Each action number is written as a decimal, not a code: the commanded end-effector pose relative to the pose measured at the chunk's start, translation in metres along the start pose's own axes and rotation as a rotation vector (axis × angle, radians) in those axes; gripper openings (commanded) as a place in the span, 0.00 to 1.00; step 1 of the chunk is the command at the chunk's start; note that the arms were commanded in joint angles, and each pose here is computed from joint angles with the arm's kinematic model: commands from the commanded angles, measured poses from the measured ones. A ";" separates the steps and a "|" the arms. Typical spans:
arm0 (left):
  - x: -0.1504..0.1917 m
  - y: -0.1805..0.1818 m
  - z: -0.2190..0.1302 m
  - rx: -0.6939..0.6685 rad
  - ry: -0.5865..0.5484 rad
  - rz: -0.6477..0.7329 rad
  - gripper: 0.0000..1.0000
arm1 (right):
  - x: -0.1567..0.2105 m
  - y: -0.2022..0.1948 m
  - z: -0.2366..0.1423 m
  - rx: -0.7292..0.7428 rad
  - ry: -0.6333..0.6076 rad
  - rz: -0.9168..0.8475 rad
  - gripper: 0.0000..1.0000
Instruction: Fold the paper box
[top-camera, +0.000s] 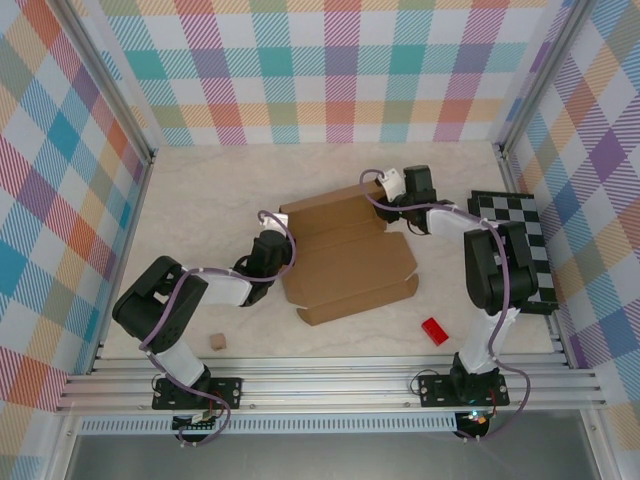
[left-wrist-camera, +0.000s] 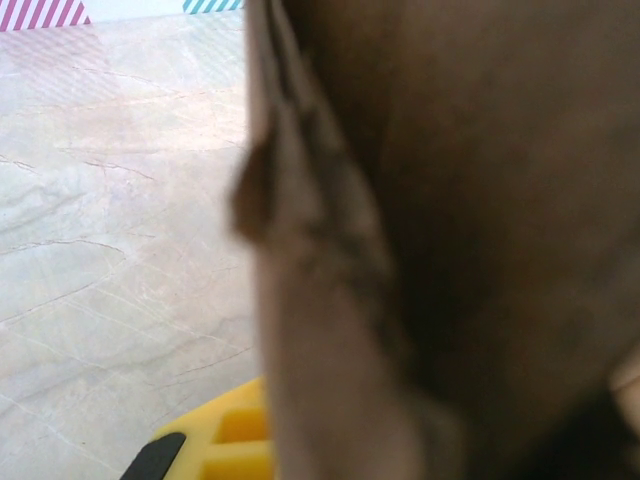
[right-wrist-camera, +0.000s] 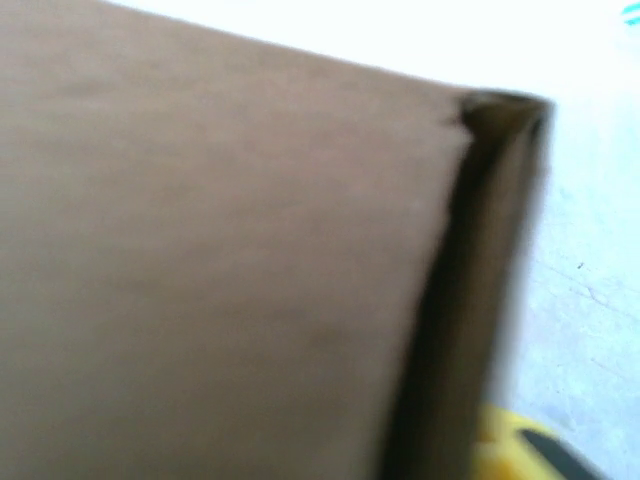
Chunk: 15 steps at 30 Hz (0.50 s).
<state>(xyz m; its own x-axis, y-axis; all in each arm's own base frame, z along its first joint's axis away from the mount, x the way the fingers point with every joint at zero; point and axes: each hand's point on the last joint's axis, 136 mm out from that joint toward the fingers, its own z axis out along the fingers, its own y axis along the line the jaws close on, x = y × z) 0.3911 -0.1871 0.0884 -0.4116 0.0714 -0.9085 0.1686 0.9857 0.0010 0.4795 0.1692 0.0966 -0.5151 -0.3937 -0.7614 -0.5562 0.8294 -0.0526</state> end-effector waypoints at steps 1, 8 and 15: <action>0.033 -0.018 -0.001 0.059 0.108 0.049 0.00 | -0.016 -0.014 -0.007 0.162 -0.004 0.100 0.04; 0.020 -0.013 0.006 -0.011 0.112 -0.031 0.00 | -0.002 0.002 -0.009 0.437 0.068 0.138 0.00; 0.011 -0.010 0.006 -0.038 0.104 -0.023 0.00 | 0.044 -0.008 -0.019 0.543 0.171 0.308 0.09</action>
<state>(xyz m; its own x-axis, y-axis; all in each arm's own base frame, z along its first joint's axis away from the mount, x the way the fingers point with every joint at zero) 0.3981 -0.1853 0.0903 -0.4573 0.0228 -0.8890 0.0833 0.9964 -0.0173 0.4708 0.1636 0.0959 -0.6539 -0.1547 -0.7406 -0.0872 0.9878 -0.1294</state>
